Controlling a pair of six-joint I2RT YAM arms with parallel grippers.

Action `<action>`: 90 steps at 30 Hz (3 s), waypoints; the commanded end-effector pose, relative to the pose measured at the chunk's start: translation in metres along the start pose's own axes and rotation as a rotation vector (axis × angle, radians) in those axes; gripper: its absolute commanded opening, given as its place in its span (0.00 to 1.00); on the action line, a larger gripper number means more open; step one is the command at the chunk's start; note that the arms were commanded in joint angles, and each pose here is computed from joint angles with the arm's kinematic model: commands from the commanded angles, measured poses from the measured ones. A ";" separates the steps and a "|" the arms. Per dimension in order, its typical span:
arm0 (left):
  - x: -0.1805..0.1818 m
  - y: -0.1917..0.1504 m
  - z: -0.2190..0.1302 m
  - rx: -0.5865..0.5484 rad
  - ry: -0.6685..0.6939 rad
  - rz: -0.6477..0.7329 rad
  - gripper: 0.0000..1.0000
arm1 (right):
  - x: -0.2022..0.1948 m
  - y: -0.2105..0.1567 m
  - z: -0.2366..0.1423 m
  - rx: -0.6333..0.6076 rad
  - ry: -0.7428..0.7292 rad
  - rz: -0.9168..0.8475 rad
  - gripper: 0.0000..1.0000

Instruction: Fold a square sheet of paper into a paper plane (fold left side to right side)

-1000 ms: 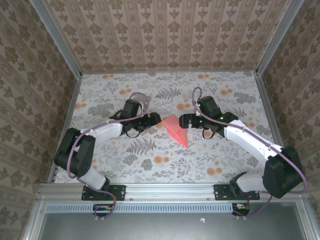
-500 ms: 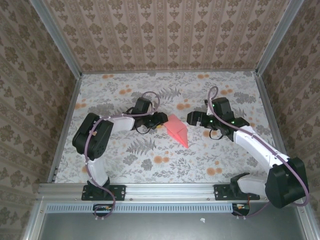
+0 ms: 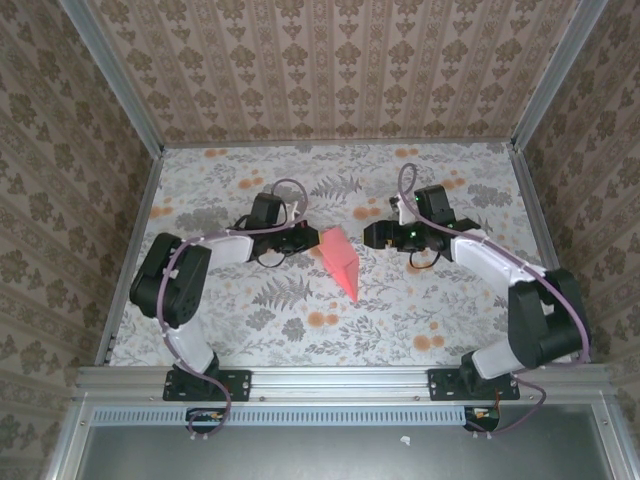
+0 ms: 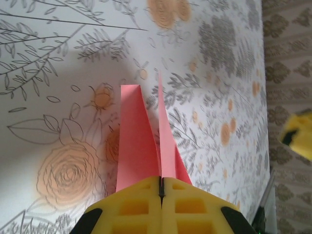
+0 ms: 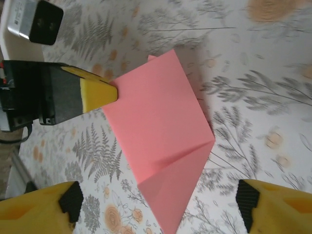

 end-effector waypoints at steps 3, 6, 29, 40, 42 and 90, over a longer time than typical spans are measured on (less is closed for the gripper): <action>0.001 -0.020 -0.022 0.093 -0.078 0.158 0.00 | 0.008 0.013 0.027 -0.009 0.215 -0.092 0.77; 0.001 -0.027 -0.026 0.113 -0.095 0.200 0.00 | 0.003 0.013 0.043 0.000 0.267 -0.096 0.75; 0.001 -0.030 -0.015 0.154 -0.165 0.233 0.00 | 0.006 -0.008 0.099 0.091 0.486 -0.066 0.50; 0.009 -0.030 -0.010 0.174 -0.147 0.227 0.00 | 0.007 -0.011 0.079 0.083 0.432 -0.087 0.22; 0.008 -0.029 -0.009 0.174 -0.147 0.233 0.07 | 0.007 -0.012 0.077 0.088 0.420 -0.087 0.12; -0.048 -0.140 0.038 0.032 0.690 0.690 0.65 | -0.008 0.005 0.082 0.166 -0.063 0.394 0.00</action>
Point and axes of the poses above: each hand's point on the last joint's axis, 136 mm out from that joint toward the fingers, its own z axis out along the fingers, its own x axis along the line the jaws close on, y = z × x, the point moved 4 cm from there along -z, back along the fingers, and after that the axes turned 13 degrees about -z, right-handed, at the moved point
